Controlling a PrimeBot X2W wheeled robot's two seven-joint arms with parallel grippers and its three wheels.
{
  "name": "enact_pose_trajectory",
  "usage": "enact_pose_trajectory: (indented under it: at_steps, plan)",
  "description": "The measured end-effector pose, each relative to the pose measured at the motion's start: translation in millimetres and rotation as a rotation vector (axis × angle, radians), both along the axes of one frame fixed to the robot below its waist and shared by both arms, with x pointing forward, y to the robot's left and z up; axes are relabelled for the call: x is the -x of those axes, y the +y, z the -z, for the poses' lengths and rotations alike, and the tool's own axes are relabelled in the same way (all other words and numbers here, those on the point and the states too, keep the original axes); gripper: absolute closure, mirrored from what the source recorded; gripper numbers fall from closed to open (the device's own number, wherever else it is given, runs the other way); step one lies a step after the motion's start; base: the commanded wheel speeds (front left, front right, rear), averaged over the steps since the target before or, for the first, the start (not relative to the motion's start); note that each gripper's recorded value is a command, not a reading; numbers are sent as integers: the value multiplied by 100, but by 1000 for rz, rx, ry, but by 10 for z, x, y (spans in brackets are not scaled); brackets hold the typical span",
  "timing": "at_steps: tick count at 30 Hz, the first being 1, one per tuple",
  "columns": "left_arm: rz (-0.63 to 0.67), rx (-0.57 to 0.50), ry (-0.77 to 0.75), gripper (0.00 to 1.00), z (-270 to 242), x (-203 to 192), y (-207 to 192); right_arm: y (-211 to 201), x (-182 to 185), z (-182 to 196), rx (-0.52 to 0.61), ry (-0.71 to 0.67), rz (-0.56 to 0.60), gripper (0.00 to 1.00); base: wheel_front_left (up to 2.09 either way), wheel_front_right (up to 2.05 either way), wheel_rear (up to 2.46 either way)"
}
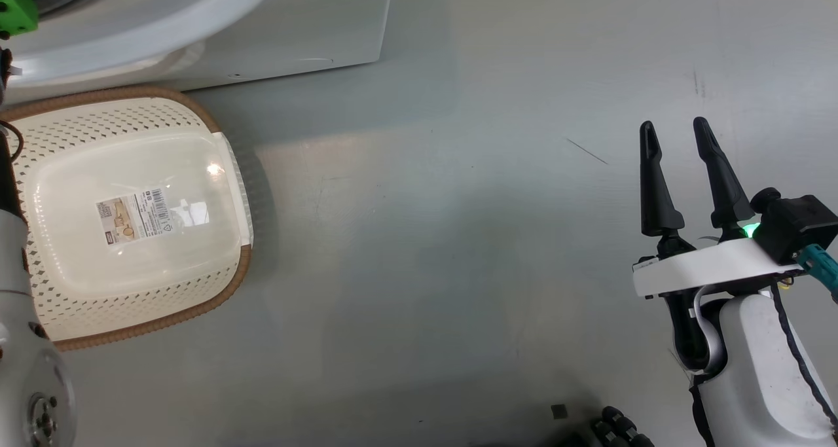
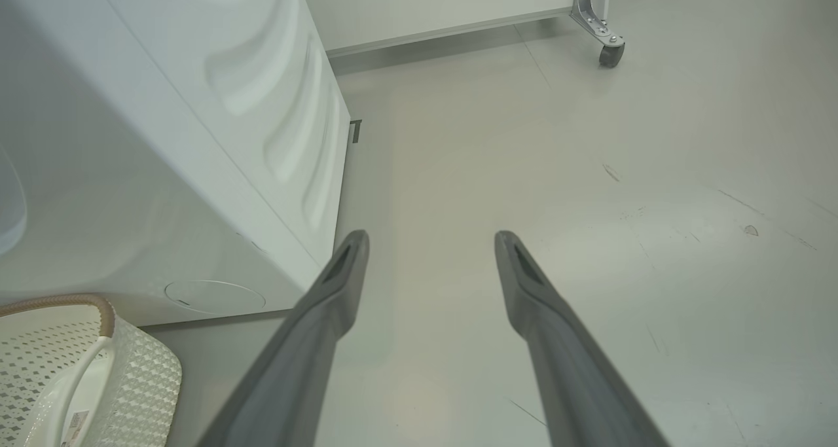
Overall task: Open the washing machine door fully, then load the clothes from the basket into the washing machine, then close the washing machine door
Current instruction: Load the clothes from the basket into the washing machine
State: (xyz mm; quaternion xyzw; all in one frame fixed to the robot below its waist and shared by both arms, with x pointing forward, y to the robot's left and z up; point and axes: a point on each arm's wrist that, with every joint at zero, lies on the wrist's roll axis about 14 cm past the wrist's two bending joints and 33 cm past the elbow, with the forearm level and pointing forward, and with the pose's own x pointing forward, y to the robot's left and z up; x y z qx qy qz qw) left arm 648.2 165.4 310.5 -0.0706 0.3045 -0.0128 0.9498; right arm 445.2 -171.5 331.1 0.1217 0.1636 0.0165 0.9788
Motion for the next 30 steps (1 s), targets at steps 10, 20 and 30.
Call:
enact_pose_trajectory:
  at_steps: [10, 20, 30]
  plan:
    - [13, -33, -208, 100, -466, -154, -11, 23, -31, -67, -12, -19, 0, 0, 0, 0, 0]
    - [13, -39, -335, 100, -743, -250, 40, 47, -32, -104, -15, -27, -6, 0, 0, 0, 0]
    - [13, -20, -391, 100, -779, -394, 44, 23, -4, -22, -13, -5, 1, 0, 0, 0, 0]
